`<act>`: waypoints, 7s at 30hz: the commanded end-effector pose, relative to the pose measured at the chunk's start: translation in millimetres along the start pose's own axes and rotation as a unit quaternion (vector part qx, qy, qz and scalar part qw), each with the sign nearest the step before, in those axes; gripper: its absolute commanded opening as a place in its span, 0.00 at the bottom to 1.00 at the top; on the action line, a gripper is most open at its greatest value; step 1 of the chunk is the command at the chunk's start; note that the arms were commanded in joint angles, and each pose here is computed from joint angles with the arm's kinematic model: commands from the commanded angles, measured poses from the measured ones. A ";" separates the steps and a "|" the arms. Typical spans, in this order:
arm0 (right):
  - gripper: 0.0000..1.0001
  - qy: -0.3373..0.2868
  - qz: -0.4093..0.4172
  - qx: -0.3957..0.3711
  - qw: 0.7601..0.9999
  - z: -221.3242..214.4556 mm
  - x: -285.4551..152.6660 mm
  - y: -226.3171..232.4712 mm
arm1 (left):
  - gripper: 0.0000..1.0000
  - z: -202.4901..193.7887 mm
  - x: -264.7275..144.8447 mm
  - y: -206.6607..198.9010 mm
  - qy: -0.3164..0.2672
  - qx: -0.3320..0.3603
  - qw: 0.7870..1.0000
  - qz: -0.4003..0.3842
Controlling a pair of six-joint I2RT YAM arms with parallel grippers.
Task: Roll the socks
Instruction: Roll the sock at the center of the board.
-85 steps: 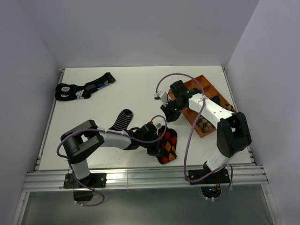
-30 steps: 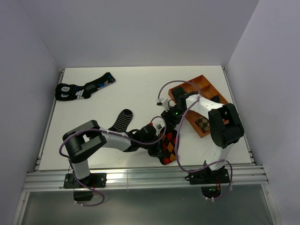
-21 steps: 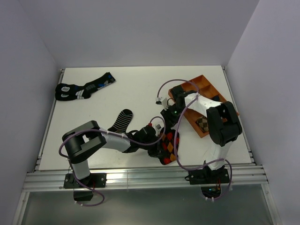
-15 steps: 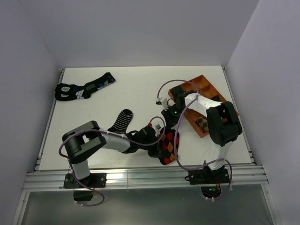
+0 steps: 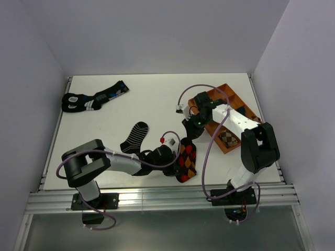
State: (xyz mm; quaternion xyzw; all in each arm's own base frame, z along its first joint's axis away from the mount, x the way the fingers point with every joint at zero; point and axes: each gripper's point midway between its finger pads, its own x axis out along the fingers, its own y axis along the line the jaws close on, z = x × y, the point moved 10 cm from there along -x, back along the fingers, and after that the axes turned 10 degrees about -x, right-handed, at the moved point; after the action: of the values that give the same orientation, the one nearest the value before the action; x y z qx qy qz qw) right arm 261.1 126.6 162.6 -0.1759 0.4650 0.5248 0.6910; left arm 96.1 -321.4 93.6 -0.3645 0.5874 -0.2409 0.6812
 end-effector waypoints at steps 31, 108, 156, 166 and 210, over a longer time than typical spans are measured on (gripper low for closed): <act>0.10 0.084 -0.078 0.024 0.993 -32.5 35.2 -27.1 | 0.00 -14.7 11.0 -5.5 -0.039 0.117 0.989 0.085; 0.57 -0.033 0.055 -0.320 0.945 -78.3 -39.0 76.4 | 0.00 43.9 33.1 5.5 0.168 -0.047 0.972 0.157; 0.59 0.031 0.024 -0.434 0.900 -71.8 28.2 126.6 | 0.00 67.6 46.8 11.5 0.179 -0.064 0.969 0.158; 0.59 0.066 0.002 -0.431 0.900 -80.4 49.0 118.5 | 0.00 66.5 45.6 12.0 0.180 -0.065 0.970 0.152; 0.24 0.076 -0.010 -0.432 0.899 -78.0 64.5 109.1 | 0.58 182.4 36.3 -35.1 0.129 0.182 0.971 -0.091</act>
State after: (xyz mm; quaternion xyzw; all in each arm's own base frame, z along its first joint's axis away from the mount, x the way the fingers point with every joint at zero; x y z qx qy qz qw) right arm 134.9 153.8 105.6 -0.4982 0.2119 0.6429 0.5418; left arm 277.8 -325.2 99.7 -0.2718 0.6145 -0.3857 0.6322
